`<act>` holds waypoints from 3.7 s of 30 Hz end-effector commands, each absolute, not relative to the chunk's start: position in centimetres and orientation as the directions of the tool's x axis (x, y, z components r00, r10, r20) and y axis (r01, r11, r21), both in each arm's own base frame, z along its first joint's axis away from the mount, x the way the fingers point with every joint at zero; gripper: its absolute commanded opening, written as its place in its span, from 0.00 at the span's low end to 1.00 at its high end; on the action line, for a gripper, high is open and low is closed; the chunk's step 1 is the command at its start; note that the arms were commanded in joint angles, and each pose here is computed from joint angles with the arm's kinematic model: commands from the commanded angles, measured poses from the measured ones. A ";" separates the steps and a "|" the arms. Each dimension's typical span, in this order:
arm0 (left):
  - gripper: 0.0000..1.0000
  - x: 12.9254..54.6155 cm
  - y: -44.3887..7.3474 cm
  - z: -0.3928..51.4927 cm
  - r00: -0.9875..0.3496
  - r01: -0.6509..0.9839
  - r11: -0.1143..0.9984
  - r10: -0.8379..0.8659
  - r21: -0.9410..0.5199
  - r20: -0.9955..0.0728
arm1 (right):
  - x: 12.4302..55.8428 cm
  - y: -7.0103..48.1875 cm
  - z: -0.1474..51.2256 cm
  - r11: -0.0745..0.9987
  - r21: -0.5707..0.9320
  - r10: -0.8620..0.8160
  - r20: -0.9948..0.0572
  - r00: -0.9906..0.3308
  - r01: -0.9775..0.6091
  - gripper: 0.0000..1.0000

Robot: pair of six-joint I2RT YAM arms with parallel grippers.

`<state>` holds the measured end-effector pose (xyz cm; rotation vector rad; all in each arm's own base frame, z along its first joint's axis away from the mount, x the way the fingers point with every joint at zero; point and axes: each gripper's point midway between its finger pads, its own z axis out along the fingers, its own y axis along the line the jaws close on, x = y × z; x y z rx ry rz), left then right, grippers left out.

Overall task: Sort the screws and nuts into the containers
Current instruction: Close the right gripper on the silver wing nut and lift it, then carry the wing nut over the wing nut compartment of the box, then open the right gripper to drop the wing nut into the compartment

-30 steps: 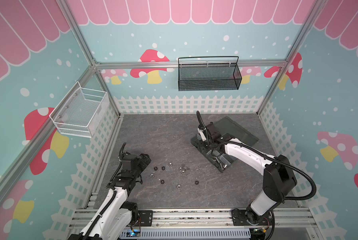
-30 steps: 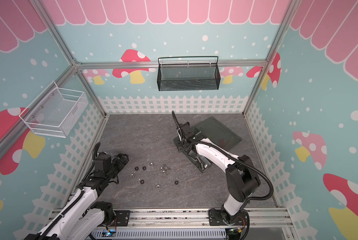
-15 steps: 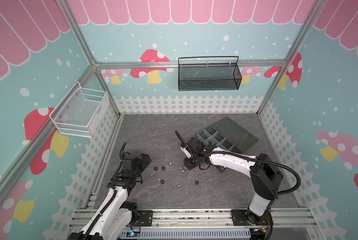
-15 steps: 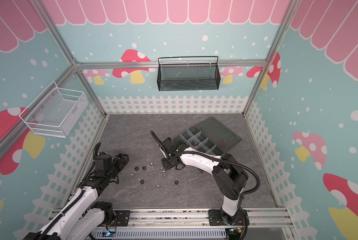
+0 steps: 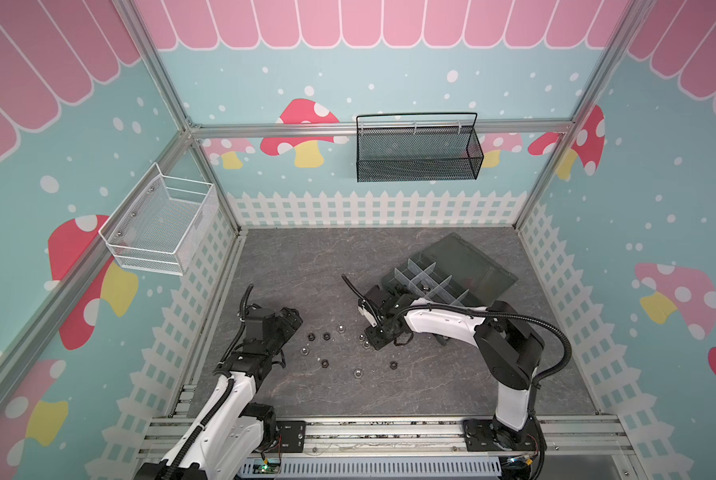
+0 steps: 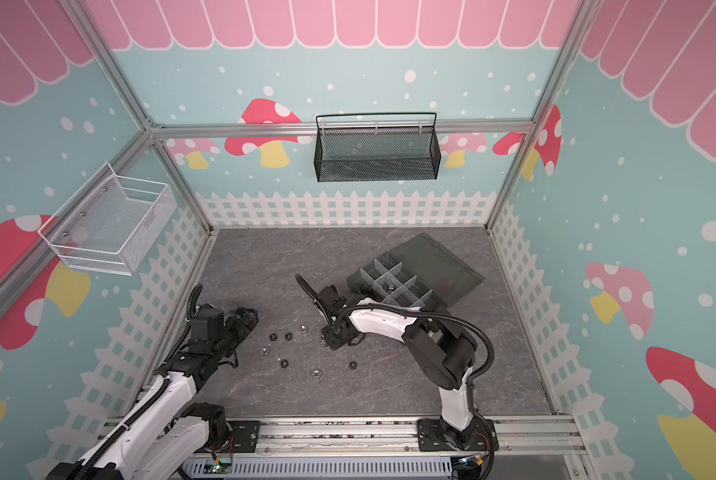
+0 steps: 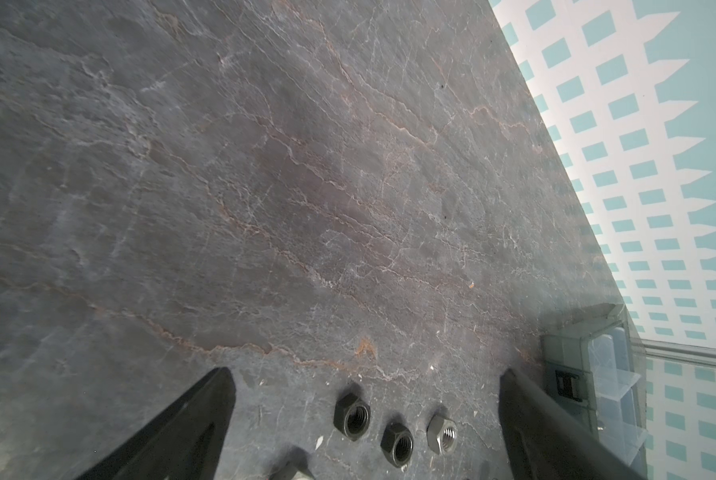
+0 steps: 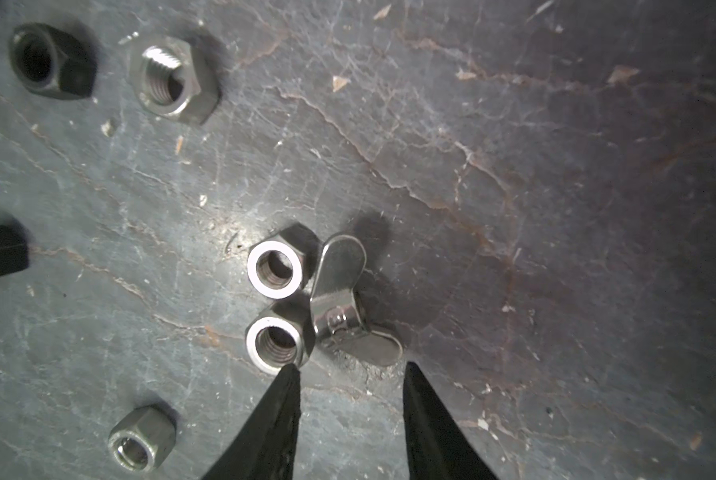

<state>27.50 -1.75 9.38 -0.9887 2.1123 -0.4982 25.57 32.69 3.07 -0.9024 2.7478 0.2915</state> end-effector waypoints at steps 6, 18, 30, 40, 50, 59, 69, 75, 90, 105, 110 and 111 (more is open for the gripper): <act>1.00 27.6 -1.6 9.4 -0.417 -0.495 0.616 -0.787 -0.613 -0.454 | 26.9 32.5 1.9 0.794 0.040 -0.576 -0.268 -0.772 -0.606 0.40; 1.00 27.6 -1.6 9.3 -0.417 -0.497 0.616 -0.787 -0.611 -0.454 | 27.5 32.9 1.4 0.791 0.037 -0.581 -0.264 -0.770 -0.610 0.35; 1.00 27.7 -1.7 9.1 -0.422 -0.497 0.616 -0.787 -0.612 -0.450 | 27.2 32.7 1.8 0.794 0.047 -0.575 -0.268 -0.773 -0.606 0.18; 1.00 27.6 -1.8 9.2 -0.425 -0.492 0.616 -0.787 -0.615 -0.448 | 27.5 32.9 3.8 0.798 0.060 -0.555 -0.316 -0.770 -0.600 0.06; 1.00 27.7 -1.7 9.3 -0.422 -0.491 0.620 -0.784 -0.613 -0.455 | 29.8 31.7 8.4 0.839 0.047 -0.474 -0.425 -0.771 -0.542 0.01; 1.00 27.7 -1.8 9.2 -0.427 -0.491 0.618 -0.785 -0.613 -0.449 | 34.6 26.1 12.7 0.915 0.054 -0.315 -0.522 -0.793 -0.399 0.00; 1.00 28.0 -2.0 9.3 -0.430 -0.486 0.615 -0.787 -0.621 -0.443 | 39.9 18.8 13.8 0.967 0.054 -0.177 -0.565 -0.806 -0.249 0.00; 1.00 28.1 -2.1 9.0 -0.433 -0.488 0.612 -0.789 -0.622 -0.436 | 41.9 17.1 12.3 0.973 0.074 -0.144 -0.547 -0.825 -0.219 0.00; 1.00 28.5 -2.5 8.6 -0.456 -0.500 0.607 -0.791 -0.618 -0.407 | 44.4 16.3 9.4 0.972 0.073 -0.159 -0.501 -0.851 -0.224 0.20; 1.00 28.9 -2.6 9.5 -0.456 -0.481 0.615 -0.784 -0.625 -0.421 | 43.2 15.5 11.7 0.976 0.056 -0.150 -0.532 -0.834 -0.211 0.38; 1.00 29.0 -2.5 10.5 -0.445 -0.460 0.623 -0.778 -0.632 -0.443 | 41.9 17.0 13.0 0.966 0.060 -0.178 -0.552 -0.814 -0.252 0.40; 1.00 28.9 -2.5 10.5 -0.446 -0.460 0.626 -0.776 -0.630 -0.446 | 41.6 17.3 13.3 0.964 0.055 -0.187 -0.556 -0.810 -0.260 0.40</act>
